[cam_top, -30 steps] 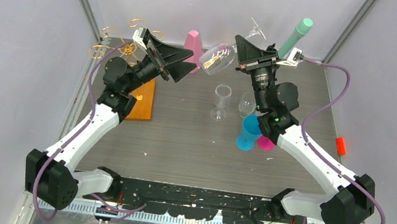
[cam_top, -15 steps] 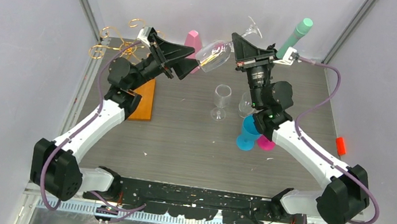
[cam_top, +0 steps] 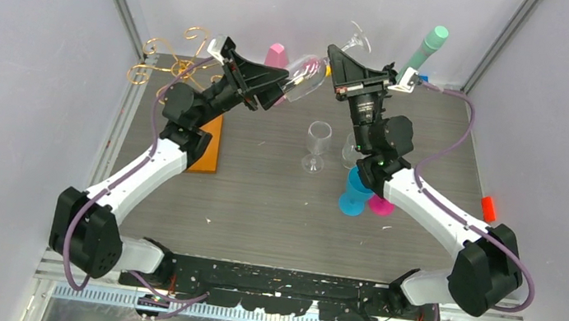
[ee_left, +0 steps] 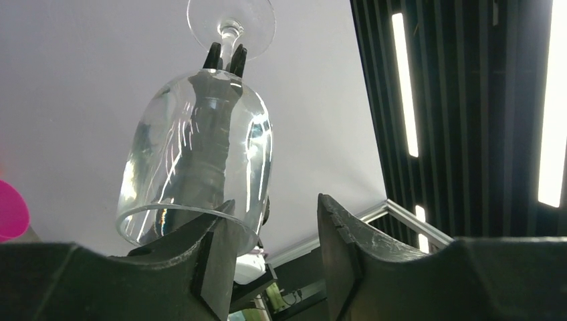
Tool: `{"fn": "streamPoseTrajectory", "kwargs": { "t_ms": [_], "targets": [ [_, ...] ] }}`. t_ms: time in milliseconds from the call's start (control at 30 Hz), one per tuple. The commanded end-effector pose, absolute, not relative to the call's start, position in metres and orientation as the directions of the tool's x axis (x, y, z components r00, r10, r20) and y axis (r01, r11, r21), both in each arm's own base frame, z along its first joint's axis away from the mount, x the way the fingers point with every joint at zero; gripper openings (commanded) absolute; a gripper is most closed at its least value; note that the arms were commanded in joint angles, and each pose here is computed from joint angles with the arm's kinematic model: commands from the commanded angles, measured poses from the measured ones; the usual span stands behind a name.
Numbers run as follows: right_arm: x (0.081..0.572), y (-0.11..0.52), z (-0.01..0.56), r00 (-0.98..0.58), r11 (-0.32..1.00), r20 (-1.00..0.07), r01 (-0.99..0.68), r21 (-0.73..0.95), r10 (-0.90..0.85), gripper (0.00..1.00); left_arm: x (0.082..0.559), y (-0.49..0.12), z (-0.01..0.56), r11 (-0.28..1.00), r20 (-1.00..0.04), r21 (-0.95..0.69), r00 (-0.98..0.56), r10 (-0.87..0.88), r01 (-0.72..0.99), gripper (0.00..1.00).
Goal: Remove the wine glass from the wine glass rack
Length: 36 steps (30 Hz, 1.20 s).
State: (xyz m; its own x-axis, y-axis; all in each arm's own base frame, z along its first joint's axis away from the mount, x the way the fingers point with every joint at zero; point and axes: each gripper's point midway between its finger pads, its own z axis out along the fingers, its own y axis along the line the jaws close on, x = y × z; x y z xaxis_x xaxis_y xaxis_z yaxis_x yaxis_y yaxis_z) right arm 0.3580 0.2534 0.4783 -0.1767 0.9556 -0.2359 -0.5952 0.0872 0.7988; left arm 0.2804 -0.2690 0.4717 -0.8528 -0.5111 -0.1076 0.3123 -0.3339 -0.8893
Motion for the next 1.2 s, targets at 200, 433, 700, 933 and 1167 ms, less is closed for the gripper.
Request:
{"fn": "streamPoseTrajectory", "kwargs": {
  "t_ms": [200, 433, 700, 933, 1167],
  "targets": [
    [0.3539, 0.2581, 0.4884, -0.208, 0.027, -0.203, -0.632, 0.775, 0.957, 0.01, 0.2642, -0.2642, 0.5103, -0.41, -0.182, -0.806, -0.838, -0.514, 0.427, 0.14],
    [0.3527, 0.2582, 0.4874, -0.218, 0.017, -0.197, -0.627, 0.779, 0.956, 0.0, 0.2647, -0.2655, 0.5114, -0.409, -0.199, -0.799, -0.835, -0.513, 0.441, 0.0],
    [0.3504, 0.2542, 0.489, -0.208, 0.022, -0.195, -0.628, 0.778, 0.959, 0.0, 0.2656, -0.266, 0.5098, -0.404, -0.208, -0.796, -0.83, -0.517, 0.451, 0.0],
    [0.3496, 0.2518, 0.4895, -0.197, 0.032, -0.198, -0.628, 0.777, 0.96, 0.0, 0.2669, -0.2667, 0.5071, -0.398, -0.212, -0.798, -0.828, -0.519, 0.453, 0.0],
    [0.3488, 0.2496, 0.4888, -0.188, 0.039, -0.2, -0.627, 0.778, 0.962, 0.02, 0.2686, -0.268, 0.5057, -0.39, -0.22, -0.797, -0.824, -0.522, 0.46, 0.0]
  ]
}}
